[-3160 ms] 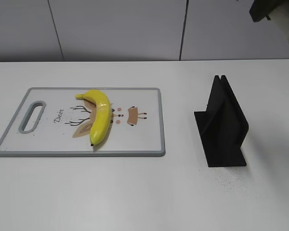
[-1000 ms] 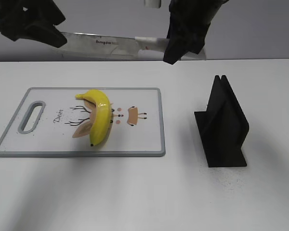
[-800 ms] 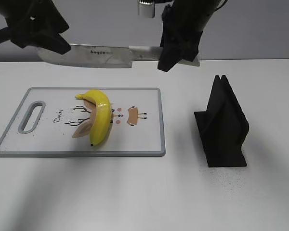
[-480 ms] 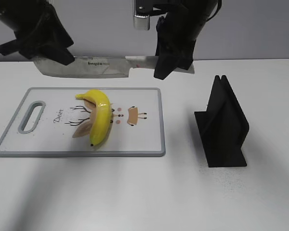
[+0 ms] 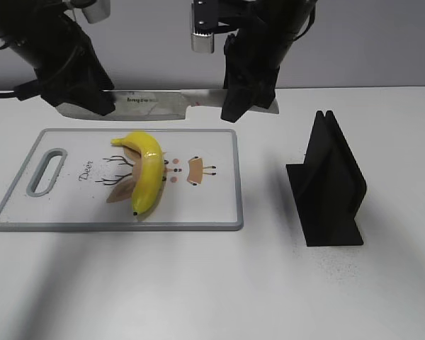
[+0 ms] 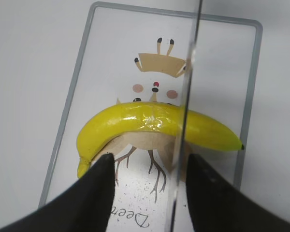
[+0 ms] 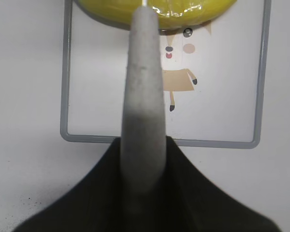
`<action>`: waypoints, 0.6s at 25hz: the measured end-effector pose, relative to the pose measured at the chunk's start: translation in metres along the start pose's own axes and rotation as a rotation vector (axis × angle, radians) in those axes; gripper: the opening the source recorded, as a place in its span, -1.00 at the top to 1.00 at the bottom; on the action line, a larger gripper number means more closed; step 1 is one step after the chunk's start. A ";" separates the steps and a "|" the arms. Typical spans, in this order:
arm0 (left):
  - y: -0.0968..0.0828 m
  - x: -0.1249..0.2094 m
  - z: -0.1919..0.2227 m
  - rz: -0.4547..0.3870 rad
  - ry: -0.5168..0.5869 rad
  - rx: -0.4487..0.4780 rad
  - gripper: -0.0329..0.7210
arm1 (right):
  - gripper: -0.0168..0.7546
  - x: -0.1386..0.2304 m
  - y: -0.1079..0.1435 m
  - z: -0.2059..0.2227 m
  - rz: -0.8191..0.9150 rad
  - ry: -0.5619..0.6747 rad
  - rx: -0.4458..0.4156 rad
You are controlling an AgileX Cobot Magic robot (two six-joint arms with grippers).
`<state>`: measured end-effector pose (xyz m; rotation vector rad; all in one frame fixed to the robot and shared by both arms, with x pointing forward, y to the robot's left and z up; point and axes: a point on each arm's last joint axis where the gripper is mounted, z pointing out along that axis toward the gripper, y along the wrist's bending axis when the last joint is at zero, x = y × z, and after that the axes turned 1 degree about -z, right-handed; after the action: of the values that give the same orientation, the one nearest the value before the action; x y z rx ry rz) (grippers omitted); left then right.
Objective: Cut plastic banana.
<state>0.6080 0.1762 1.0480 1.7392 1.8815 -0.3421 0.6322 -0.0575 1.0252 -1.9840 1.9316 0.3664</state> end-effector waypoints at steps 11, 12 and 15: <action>0.002 0.001 0.001 0.001 0.002 -0.023 0.69 | 0.54 0.000 -0.005 0.004 0.006 -0.011 0.029; 0.002 0.001 0.001 0.001 0.002 -0.023 0.75 | 0.54 -0.001 -0.005 0.004 0.006 -0.012 0.031; 0.003 0.001 0.003 0.002 0.004 -0.019 0.84 | 0.54 0.000 -0.006 0.004 0.005 -0.014 0.041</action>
<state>0.6113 0.1764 1.0456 1.7304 1.8797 -0.3190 0.6387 -0.0558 1.0222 -1.9465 1.9201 0.3390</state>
